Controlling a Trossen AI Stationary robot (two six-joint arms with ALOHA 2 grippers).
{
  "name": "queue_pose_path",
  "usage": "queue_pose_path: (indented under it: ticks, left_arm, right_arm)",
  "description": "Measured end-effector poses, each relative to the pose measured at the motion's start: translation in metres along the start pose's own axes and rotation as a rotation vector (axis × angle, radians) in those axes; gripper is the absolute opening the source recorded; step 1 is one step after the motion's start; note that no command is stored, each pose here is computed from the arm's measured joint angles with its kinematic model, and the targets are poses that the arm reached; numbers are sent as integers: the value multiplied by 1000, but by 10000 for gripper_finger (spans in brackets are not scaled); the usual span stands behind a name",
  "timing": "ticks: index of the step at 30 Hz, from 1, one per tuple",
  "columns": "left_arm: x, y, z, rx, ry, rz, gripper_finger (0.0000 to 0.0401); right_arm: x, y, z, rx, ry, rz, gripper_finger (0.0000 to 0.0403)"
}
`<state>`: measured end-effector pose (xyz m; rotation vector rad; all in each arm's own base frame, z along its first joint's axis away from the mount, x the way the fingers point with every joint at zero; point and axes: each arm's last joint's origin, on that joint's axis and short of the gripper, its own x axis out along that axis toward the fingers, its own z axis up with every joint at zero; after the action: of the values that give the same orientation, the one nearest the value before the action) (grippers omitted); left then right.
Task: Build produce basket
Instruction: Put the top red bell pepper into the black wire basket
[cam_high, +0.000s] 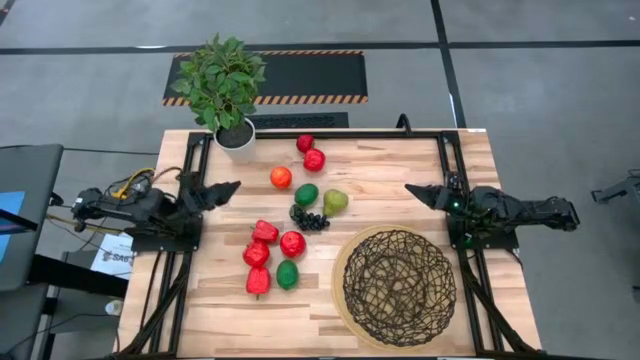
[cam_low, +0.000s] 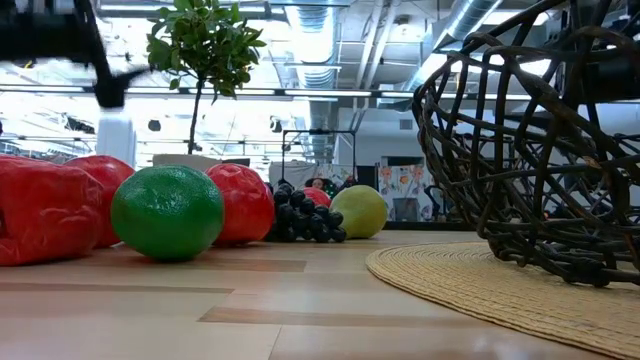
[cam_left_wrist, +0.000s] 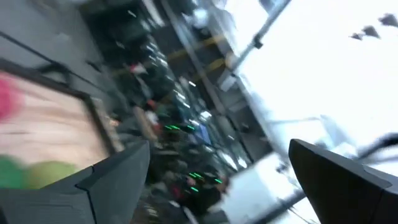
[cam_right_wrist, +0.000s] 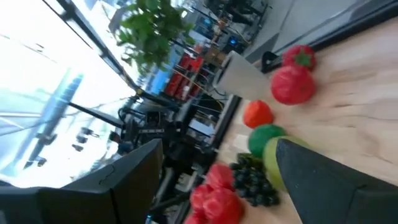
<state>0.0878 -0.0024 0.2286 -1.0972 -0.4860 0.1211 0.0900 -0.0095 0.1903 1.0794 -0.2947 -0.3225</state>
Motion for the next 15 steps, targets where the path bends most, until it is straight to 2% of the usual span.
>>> queue_pose_path:
  ticks: [2, 5, 12, 15]
  left_arm:
    - [8, -21, 7, 11, 46, -2, 371]
    - [27, -48, 9, 123, 198, 88, 371]
    - [75, -102, 4, 417, 728, 436, 371]
    - [100, -118, -5, 569, 934, 492, 371]
  right_arm:
    - [0, 3, 1, 5, 11, 35, 333]
    - [0, 4, 0, 6, 49, 66, 333]
    - [0, 3, -2, -10, 83, 58, 333]
    - [0, 2, -2, -13, 87, 50, 333]
